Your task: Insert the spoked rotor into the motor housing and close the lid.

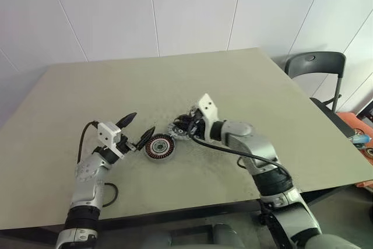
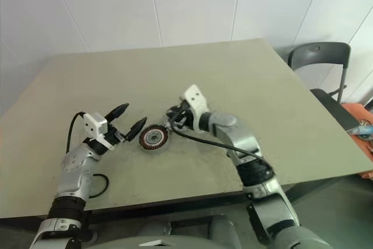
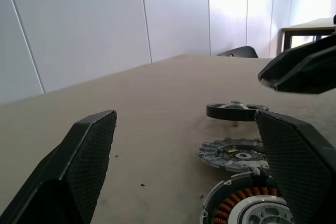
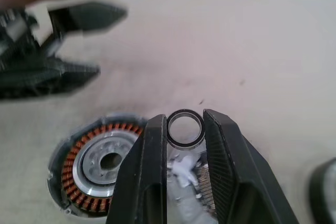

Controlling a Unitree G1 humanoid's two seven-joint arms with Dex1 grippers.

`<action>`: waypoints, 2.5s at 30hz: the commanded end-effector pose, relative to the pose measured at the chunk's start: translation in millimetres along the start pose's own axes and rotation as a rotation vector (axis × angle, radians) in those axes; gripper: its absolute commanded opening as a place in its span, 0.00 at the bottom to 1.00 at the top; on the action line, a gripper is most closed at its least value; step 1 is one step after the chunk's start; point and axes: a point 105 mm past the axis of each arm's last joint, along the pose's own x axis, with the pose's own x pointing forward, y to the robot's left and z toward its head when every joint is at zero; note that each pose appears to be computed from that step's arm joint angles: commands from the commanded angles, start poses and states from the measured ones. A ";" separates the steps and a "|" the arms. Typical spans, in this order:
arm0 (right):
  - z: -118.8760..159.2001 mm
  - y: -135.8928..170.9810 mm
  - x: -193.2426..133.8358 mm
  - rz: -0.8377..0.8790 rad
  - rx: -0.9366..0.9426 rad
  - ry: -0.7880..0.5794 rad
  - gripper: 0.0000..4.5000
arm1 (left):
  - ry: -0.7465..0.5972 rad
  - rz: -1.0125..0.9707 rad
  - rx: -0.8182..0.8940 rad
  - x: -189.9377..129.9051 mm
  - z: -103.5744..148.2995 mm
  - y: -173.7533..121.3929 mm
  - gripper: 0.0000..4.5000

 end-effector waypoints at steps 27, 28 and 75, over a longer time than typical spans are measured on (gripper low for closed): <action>-21.1 37.1 48.0 0.207 -0.059 0.196 0.15 | -0.003 0.038 0.015 -13.9 4.6 11.5 1.00; -21.3 36.6 47.4 0.207 -0.059 0.197 0.15 | -0.003 0.036 0.014 -13.5 4.2 10.7 1.00; -21.4 48.9 50.8 0.219 -0.029 0.129 0.01 | -0.005 0.037 0.014 -15.0 4.3 15.5 1.00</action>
